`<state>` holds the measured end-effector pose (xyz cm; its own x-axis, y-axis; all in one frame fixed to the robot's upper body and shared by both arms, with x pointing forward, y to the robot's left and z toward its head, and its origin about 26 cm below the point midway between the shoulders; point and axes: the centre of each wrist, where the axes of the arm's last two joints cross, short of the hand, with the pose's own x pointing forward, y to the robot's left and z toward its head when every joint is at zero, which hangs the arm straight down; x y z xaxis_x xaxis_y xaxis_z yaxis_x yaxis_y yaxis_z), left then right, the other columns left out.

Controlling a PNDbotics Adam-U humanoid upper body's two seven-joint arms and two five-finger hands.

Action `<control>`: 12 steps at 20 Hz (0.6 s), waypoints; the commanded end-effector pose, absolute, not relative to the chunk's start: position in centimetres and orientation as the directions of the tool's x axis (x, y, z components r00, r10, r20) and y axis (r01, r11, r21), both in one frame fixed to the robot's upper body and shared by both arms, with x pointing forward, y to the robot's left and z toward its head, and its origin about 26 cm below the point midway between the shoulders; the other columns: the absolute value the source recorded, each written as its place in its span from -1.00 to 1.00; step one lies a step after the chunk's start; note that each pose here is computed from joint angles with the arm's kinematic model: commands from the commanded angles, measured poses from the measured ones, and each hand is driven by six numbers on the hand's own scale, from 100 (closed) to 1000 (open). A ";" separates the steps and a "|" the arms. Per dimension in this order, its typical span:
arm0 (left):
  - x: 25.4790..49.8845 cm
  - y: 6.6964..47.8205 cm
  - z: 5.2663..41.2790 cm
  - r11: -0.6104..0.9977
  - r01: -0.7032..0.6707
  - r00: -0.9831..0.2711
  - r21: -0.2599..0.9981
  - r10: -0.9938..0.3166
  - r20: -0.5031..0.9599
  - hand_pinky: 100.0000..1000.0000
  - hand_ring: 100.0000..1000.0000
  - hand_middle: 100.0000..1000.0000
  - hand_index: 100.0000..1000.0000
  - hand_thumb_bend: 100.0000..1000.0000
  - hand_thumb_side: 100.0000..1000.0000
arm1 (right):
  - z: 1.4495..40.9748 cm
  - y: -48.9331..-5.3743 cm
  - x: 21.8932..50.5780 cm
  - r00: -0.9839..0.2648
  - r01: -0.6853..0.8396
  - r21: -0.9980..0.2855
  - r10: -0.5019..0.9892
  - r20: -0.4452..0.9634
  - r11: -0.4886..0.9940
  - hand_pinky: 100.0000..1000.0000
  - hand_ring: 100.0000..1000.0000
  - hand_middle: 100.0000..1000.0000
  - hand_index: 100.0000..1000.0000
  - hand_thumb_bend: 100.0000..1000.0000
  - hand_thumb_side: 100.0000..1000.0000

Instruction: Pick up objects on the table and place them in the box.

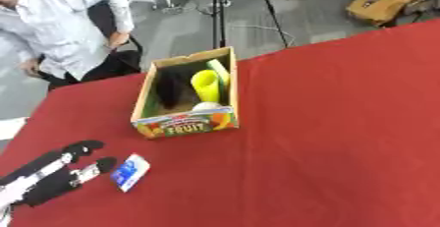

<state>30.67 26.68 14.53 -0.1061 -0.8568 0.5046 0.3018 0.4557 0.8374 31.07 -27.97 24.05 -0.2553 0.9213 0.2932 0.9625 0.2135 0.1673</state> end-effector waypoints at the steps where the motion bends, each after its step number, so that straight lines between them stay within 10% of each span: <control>1: 31.0 27.2 15.0 0.426 0.265 -0.099 0.865 -0.880 0.464 1.00 1.00 1.00 1.00 0.31 1.00 | 24.8 -27.9 30.7 -0.279 0.953 0.196 0.920 0.276 0.230 0.45 0.13 0.24 0.46 -1.00 0.34; 12: 32.6 26.2 13.8 0.322 0.207 -0.089 0.924 -0.934 0.346 1.00 1.00 1.00 1.00 0.37 0.95 | 25.0 -27.8 30.7 -0.289 0.950 0.204 0.914 0.284 0.237 0.45 0.13 0.22 0.43 -1.00 0.33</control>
<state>32.42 25.75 12.95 -0.0848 -0.9203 0.3819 0.2475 0.3518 0.9028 31.07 -27.97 24.08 -0.2664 0.9173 0.2959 0.9595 0.2234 0.1714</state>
